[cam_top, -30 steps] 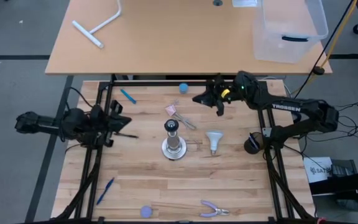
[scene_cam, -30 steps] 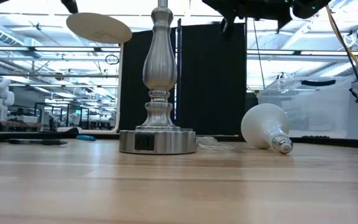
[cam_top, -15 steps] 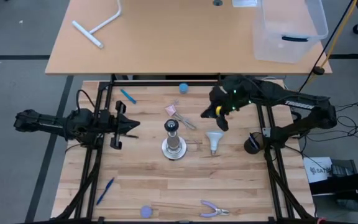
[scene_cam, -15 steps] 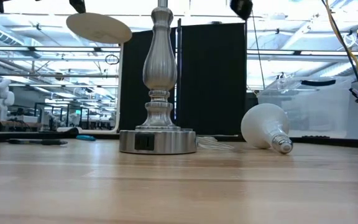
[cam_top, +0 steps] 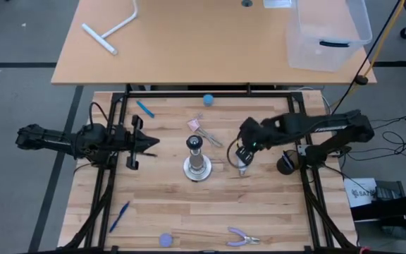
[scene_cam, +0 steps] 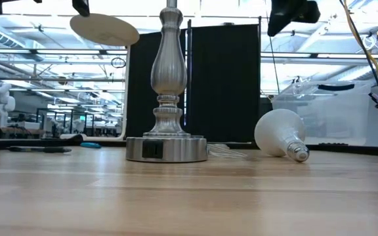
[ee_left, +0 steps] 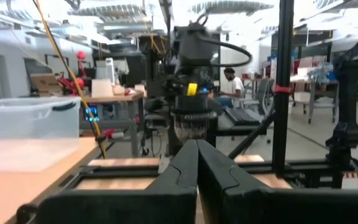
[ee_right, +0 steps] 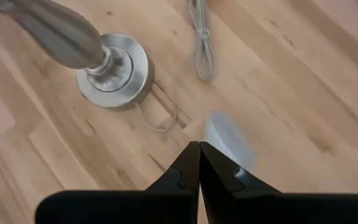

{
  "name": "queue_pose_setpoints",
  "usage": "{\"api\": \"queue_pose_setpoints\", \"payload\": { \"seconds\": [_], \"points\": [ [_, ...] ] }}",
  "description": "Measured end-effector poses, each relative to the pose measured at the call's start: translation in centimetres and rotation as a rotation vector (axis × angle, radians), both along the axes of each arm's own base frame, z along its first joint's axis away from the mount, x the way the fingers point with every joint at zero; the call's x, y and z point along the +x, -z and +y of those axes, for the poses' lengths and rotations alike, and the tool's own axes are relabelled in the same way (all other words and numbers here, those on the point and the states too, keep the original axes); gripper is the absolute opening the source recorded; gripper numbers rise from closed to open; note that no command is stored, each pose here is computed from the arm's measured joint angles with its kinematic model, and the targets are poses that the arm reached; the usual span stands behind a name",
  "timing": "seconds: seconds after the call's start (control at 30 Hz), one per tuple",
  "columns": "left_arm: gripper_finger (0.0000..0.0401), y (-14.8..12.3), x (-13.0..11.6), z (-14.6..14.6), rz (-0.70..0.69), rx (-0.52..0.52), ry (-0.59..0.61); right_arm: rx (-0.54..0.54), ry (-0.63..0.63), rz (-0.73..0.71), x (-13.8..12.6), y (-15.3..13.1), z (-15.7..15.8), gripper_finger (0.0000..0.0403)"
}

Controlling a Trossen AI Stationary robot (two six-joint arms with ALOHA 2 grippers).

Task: Screw lightbulb
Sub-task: Insert the lightbulb into the lamp

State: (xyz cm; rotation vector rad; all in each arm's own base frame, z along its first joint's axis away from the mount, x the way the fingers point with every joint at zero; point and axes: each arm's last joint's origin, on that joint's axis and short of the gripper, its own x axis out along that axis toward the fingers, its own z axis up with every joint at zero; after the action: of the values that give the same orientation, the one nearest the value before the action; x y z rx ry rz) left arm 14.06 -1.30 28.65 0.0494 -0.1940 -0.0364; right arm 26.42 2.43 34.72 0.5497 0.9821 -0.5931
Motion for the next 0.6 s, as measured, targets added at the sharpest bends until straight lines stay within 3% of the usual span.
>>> {"api": "queue_pose_setpoints", "payload": {
  "seconds": [0.33, 0.6],
  "points": [
    [0.0000, 0.7, 0.1, 0.0, 0.071, 0.056, -0.010, 0.010, 0.247, 0.109, 3.8, 5.4, 3.5, 0.0000],
    [0.0000, 1.2, 0.2, 0.0, 0.121, 0.062, -0.008, 0.007, 0.388, 0.126, 4.9, 8.4, 6.4, 0.0000]
  ]
}}
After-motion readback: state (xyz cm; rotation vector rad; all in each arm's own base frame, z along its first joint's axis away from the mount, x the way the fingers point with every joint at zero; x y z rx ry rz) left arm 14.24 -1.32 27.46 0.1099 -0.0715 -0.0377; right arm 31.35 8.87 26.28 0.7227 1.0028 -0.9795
